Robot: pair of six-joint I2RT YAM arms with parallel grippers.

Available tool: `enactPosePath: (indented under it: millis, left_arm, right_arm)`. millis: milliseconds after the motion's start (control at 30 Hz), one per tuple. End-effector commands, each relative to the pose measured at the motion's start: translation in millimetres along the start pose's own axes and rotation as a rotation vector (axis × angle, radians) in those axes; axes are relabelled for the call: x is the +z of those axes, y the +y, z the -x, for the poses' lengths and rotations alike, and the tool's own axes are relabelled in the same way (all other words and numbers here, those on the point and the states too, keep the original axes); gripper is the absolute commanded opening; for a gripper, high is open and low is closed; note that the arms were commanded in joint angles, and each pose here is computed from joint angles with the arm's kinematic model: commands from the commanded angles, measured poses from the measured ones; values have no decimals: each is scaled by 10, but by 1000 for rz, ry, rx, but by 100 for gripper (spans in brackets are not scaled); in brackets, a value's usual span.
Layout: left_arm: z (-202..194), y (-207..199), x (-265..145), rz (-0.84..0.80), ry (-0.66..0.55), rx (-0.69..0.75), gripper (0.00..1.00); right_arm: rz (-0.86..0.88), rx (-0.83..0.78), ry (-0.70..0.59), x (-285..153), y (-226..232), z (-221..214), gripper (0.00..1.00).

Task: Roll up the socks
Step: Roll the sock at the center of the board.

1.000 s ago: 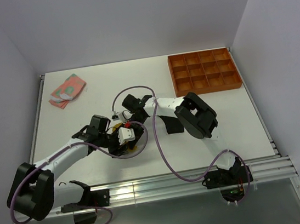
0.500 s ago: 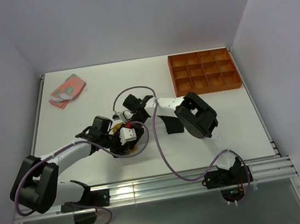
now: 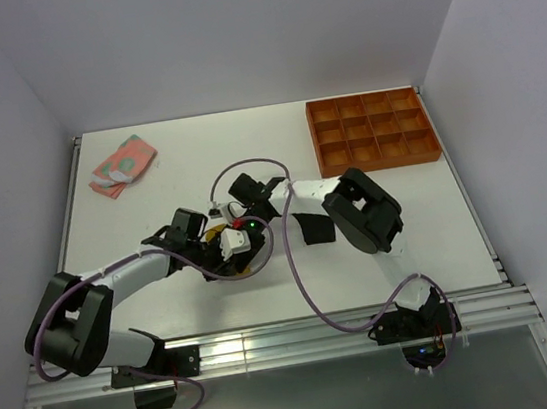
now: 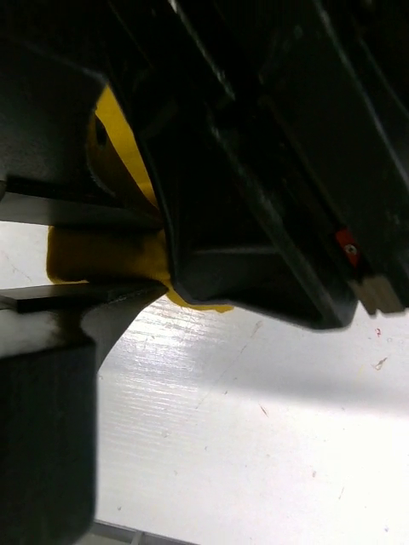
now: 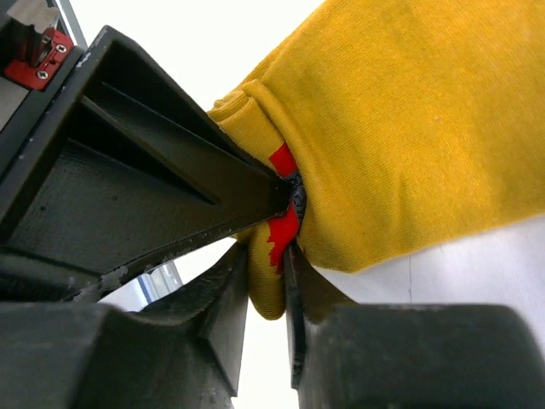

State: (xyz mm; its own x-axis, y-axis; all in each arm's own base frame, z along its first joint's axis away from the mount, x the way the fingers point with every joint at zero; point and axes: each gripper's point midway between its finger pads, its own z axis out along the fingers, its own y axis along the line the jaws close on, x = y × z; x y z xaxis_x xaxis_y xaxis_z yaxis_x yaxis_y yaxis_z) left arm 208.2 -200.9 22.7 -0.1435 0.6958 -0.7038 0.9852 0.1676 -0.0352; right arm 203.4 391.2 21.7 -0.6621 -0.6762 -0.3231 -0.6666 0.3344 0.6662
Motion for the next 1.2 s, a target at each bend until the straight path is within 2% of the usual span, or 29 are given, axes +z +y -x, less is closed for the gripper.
enactPosePath:
  millis: [0,100,233,433,567,733,1000,1167]
  left_arm:
    - [-106,-120,32,-69,33,-57,9]
    - [-85,-126,9,-98,20,-86,3]
    - [-53,-123,-49,-138,-2,-136,0]
    - [67,-96,-204,-247,-60,-259,0]
    - [129,100,-310,-280,-94,-328,0]
    - [170,186,-456,-401,-122,-442,0]
    - [308,299,-592,-562,-199,-620,0]
    - [293,293,-534,-597,-215,-731,0]
  right_arm:
    - [-151,-5,-1,59,-296,-139,30]
    - [-173,-10,-90,-69,-293,-62,39]
    - [-202,3,-229,-329,-321,32,45]
    - [-262,-21,-413,-712,-229,101,47]
    - [-305,-31,-486,-844,-194,40,47]
    - [-422,-106,-596,-1122,-122,123,49]
    - [-583,-273,-650,-1144,86,402,55]
    - [-606,-361,-623,-835,177,574,56]
